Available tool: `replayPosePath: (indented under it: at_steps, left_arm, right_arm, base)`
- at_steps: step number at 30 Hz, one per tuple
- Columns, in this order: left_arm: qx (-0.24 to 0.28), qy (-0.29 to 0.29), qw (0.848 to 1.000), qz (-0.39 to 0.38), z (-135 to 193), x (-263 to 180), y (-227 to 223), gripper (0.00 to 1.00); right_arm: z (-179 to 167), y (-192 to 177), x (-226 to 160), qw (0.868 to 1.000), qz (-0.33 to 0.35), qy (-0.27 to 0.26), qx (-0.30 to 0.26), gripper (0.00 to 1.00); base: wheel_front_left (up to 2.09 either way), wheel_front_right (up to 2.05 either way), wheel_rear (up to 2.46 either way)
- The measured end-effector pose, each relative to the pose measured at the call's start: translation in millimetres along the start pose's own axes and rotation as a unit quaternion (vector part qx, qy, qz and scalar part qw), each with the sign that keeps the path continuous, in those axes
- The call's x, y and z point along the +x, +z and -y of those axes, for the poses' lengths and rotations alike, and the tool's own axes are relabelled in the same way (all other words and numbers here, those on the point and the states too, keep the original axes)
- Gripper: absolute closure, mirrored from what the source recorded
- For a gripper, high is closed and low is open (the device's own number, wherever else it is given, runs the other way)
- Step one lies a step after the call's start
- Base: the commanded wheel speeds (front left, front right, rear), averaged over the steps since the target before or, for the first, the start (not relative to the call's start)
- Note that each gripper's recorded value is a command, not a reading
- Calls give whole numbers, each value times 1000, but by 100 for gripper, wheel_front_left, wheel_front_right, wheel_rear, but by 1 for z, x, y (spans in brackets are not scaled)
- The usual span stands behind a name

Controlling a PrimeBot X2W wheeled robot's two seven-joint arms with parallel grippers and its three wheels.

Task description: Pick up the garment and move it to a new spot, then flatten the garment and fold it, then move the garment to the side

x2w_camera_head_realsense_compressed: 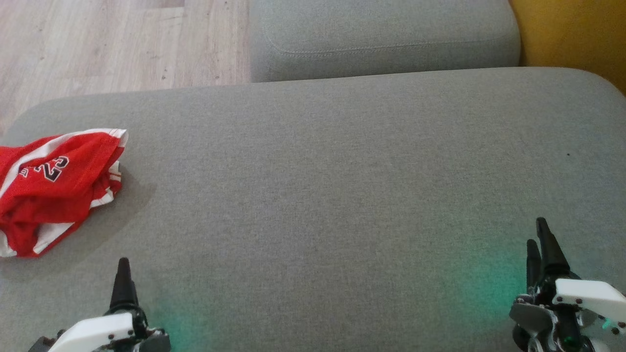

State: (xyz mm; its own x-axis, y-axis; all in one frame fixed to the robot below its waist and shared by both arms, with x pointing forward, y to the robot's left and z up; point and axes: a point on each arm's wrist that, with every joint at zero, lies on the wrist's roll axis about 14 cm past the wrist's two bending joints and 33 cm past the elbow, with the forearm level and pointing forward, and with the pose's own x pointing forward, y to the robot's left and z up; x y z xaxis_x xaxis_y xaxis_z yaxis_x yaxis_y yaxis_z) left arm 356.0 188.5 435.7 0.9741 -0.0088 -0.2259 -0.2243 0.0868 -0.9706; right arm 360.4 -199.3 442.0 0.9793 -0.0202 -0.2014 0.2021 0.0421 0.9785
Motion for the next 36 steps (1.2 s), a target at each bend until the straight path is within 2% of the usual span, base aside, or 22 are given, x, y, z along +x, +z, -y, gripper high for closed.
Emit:
replayPosePath:
  at_steps: [4,17,28,36]
  left_arm:
    - [12,0,1000,-2,0,1,-1,0]
    - [123,-11,992,-5,11,12,-3,0]
    - [216,-15,976,-3,16,19,0,0]
    - [280,-18,960,-9,16,22,-4,0]
  right_arm:
    - [-2,0,2,1000,2,2,-12,0]
    - [-13,-8,17,994,-9,11,-106,0]
    - [-14,-12,25,983,-13,9,-183,0]
    - [-11,-13,29,969,-17,3,-248,0]
  base:
    - [0,0,0]
    - [0,0,0]
    - [0,0,0]
    - [0,0,0]
